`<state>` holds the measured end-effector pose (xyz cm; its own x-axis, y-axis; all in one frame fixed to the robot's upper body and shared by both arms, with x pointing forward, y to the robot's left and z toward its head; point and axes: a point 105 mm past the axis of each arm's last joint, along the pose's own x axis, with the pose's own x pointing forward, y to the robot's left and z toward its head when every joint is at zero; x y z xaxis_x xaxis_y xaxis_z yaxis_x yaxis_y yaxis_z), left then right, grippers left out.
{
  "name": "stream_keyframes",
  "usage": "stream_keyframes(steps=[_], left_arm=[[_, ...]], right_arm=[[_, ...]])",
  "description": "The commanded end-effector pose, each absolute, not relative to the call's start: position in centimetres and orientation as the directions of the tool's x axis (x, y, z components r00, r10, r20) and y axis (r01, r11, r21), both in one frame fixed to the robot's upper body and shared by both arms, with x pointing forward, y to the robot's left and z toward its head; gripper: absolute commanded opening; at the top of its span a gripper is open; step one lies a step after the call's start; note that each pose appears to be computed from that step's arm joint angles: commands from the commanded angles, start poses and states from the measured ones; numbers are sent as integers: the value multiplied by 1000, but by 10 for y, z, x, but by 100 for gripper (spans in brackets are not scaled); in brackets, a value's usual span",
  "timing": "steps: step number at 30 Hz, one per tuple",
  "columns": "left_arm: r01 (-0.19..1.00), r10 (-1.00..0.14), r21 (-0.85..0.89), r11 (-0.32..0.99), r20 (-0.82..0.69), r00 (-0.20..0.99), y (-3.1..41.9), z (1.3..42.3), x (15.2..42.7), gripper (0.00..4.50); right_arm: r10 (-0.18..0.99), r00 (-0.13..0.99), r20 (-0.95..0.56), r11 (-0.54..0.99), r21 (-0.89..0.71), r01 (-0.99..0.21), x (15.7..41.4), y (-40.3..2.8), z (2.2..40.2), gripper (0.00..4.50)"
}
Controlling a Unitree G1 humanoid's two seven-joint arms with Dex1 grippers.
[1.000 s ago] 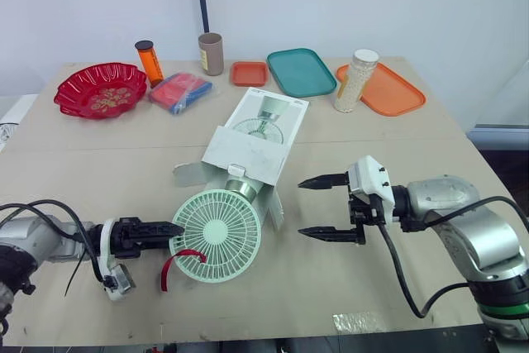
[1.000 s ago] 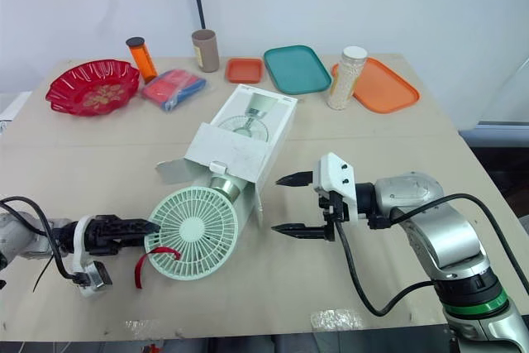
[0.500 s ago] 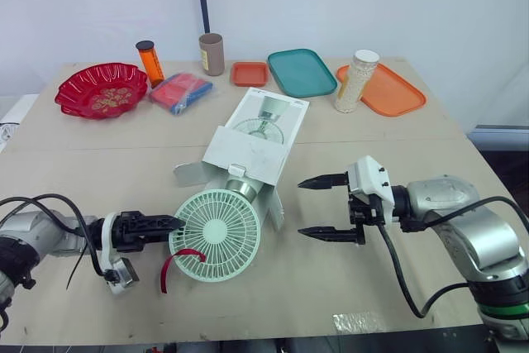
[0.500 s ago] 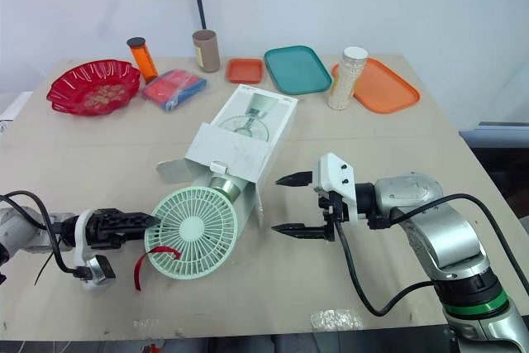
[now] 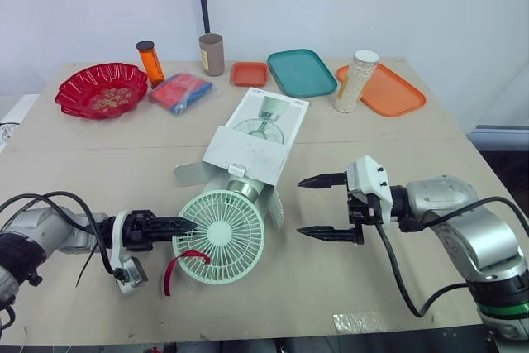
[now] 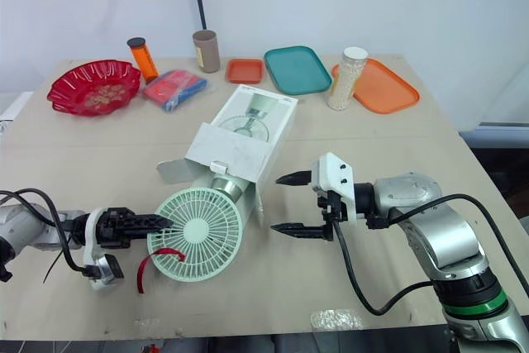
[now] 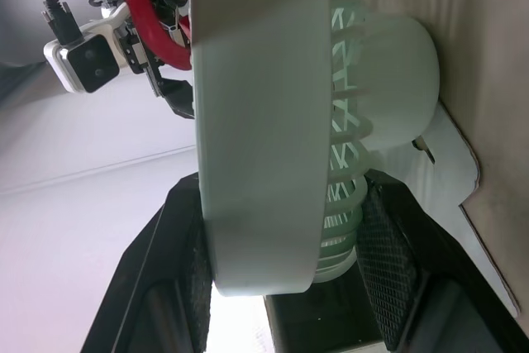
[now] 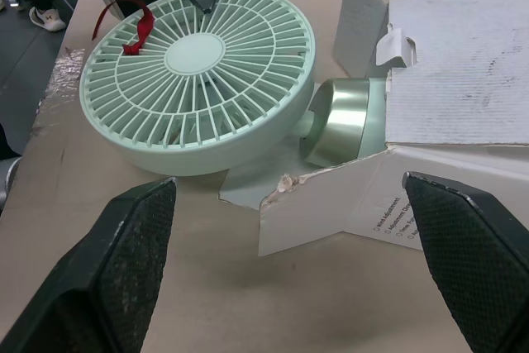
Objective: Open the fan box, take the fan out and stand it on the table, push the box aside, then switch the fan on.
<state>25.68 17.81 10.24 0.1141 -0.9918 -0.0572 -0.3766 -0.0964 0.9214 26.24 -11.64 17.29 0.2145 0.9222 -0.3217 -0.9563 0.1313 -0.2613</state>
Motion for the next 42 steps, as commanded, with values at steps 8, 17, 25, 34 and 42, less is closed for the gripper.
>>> stream_keyframes(steps=[8,17,25,34,42], left_arm=[[-242,-987,966,-86,-50,150,177,100,253,189],[-113,-968,990,78,103,229,172,151,243,189],[-19,-959,994,107,108,263,168,157,216,189],[195,-901,952,235,138,411,168,166,208,189],[356,-890,889,288,111,443,163,182,201,189]], right_arm=[[929,204,-310,108,-301,-948,260,-110,179,450],[932,168,-321,69,-297,-952,260,-106,175,450],[937,147,-317,49,-298,-953,264,-101,174,450],[940,124,-317,23,-305,-952,269,-99,175,450],[942,111,-318,10,-305,-952,270,-99,175,450]])
